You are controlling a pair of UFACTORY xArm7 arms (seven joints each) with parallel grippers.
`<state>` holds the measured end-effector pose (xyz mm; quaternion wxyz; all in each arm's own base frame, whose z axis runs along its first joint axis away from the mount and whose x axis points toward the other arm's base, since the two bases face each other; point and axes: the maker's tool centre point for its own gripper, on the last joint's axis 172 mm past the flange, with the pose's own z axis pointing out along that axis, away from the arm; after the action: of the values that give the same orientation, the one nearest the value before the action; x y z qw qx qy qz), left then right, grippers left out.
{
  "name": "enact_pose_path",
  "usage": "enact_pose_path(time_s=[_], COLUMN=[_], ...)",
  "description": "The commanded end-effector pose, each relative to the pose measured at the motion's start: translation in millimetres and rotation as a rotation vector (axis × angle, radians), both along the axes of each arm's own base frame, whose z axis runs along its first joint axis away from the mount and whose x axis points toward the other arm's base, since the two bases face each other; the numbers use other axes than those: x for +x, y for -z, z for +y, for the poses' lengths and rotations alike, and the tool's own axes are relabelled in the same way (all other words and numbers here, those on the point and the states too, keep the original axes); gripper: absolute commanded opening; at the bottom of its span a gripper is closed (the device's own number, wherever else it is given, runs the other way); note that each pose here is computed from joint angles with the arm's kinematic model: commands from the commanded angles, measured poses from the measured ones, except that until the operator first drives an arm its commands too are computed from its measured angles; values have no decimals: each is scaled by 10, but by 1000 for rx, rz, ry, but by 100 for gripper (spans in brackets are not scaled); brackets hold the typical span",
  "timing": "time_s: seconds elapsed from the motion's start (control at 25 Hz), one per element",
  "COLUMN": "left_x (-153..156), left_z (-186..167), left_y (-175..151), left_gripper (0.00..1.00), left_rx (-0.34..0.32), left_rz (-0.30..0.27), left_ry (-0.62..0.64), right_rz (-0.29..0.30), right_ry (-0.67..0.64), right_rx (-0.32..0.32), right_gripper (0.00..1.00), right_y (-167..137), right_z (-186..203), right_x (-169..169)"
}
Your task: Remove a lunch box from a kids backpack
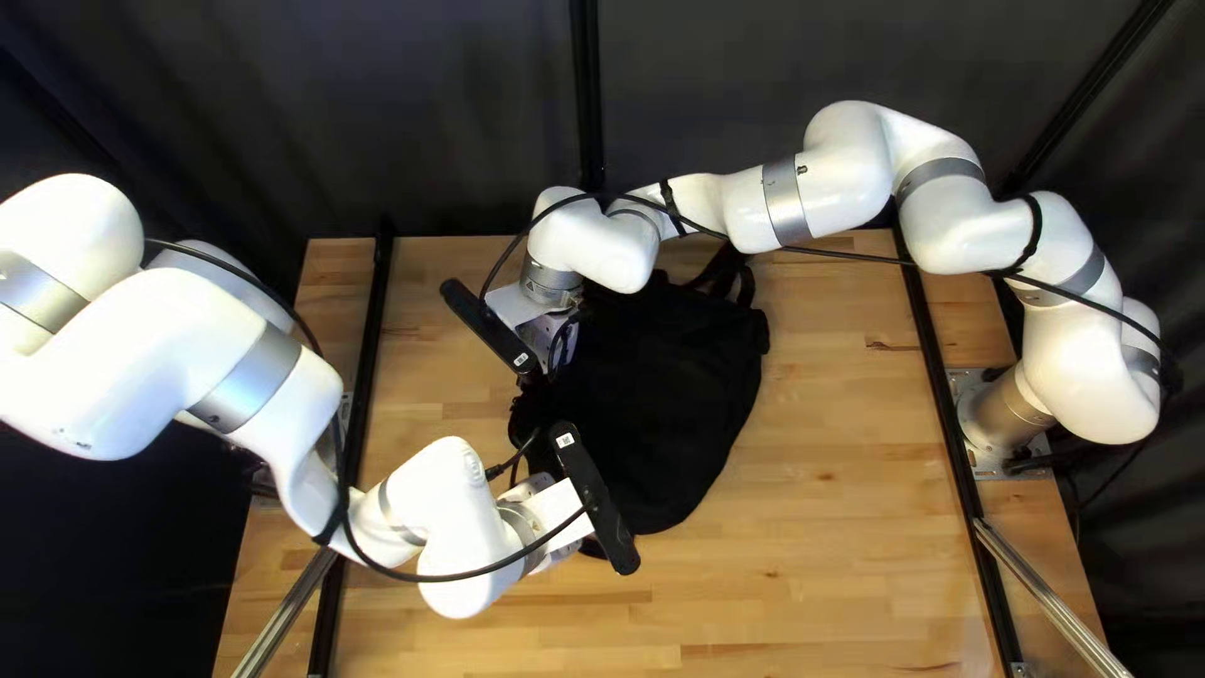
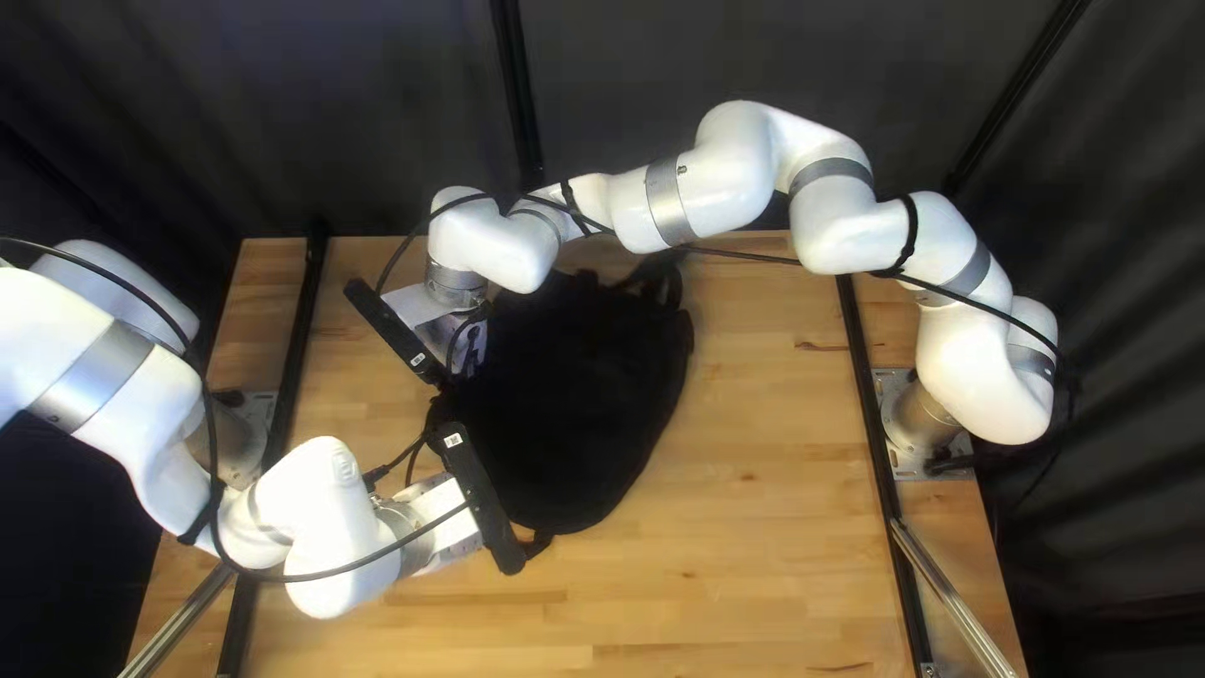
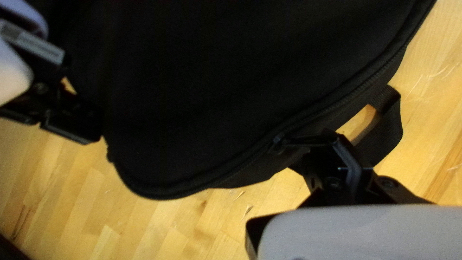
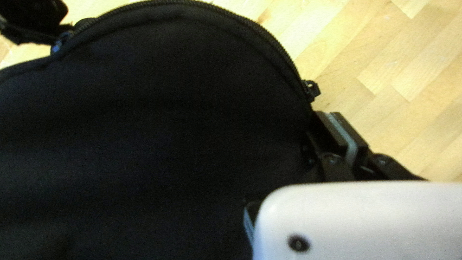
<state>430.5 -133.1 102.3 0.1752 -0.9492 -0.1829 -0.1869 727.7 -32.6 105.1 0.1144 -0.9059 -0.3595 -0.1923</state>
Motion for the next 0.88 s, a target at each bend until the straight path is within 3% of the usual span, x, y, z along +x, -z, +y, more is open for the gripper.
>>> enact_pose_path(time_s=[0.04,0.88], left_x=[81,372], left_z=[-13,-53], left_y=[16,75], left_gripper=[0,0], left_rx=[-3,-12], left_rz=[5,19], left_ry=[7,37], right_rz=[0,0], right_ry=[-2,-12], right_rx=[-2,0], right_gripper=[0,0], right_y=[3,35], right_z=[18,94], right_x=[0,52])
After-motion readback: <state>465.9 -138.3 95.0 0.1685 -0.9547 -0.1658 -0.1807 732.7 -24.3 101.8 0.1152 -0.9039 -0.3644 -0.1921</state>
